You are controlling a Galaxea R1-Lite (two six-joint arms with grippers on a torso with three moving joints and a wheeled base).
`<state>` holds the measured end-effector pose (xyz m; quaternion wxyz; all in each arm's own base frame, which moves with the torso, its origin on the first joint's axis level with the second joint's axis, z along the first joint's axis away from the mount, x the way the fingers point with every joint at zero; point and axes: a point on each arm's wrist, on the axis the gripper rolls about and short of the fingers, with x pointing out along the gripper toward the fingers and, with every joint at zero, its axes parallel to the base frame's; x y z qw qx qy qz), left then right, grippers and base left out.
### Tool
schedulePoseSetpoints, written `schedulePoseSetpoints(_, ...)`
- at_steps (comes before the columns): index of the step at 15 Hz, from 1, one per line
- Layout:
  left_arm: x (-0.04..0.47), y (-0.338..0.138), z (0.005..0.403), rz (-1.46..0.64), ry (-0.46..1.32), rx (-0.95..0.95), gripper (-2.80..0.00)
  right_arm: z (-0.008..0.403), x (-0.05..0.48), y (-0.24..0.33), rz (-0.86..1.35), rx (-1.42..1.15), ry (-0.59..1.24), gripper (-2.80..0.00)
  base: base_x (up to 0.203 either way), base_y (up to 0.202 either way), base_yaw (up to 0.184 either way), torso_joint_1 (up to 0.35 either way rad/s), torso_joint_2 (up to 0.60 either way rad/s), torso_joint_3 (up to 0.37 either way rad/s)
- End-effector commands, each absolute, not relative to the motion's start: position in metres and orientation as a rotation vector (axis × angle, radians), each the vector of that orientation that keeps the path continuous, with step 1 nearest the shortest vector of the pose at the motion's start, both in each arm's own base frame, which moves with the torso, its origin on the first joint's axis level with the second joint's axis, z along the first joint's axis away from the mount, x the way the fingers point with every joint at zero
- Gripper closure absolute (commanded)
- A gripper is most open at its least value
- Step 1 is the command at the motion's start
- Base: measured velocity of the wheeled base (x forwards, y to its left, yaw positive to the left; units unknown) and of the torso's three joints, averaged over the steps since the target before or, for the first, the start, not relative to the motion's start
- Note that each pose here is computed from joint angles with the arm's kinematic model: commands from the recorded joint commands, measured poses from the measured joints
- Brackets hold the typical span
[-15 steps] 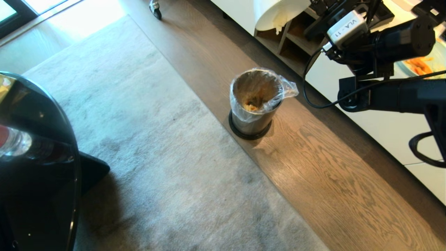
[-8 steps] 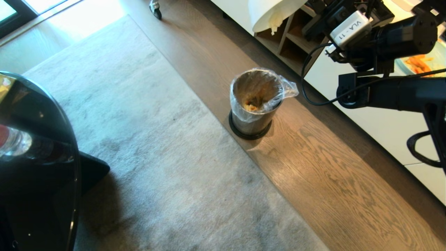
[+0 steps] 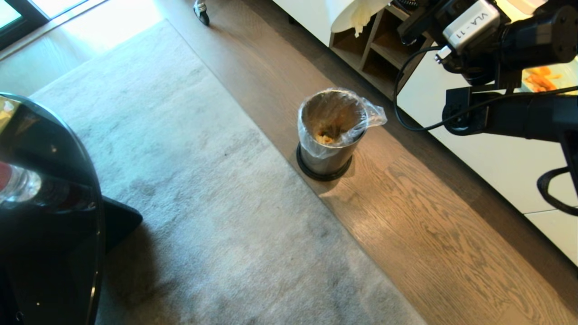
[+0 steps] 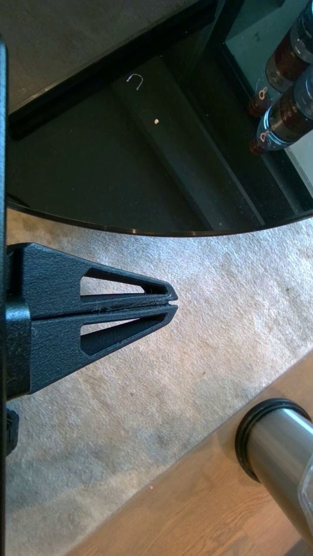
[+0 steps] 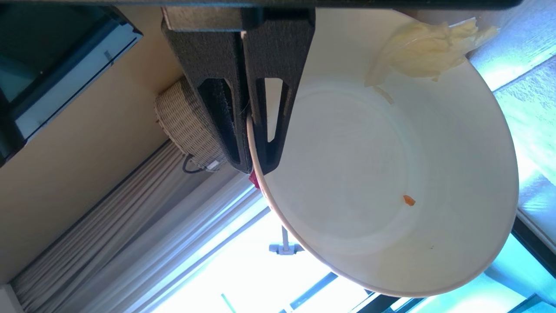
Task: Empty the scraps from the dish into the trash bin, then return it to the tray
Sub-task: Pour the leftover food from the bowl into the trash can
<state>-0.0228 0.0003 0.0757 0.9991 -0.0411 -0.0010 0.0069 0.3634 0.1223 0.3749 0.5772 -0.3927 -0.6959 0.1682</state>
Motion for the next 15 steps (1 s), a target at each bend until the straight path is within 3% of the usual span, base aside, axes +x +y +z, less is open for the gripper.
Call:
schedulePoseSetpoints(1,-0.023,0.000,0.076,0.014,-0.002,-0.083,0.00,0.371,0.364,0.123,0.353,-0.948,-1.671,0.00,0.000,0.000,0.000,0.000,0.00,0.000)
schedulePoseSetpoints(15,-0.023,0.000,0.076,0.014,-0.003,-0.083,0.00,0.353,0.388,0.103,0.375,-0.926,-1.559,0.00,0.000,0.000,0.000,0.000,0.00,0.000)
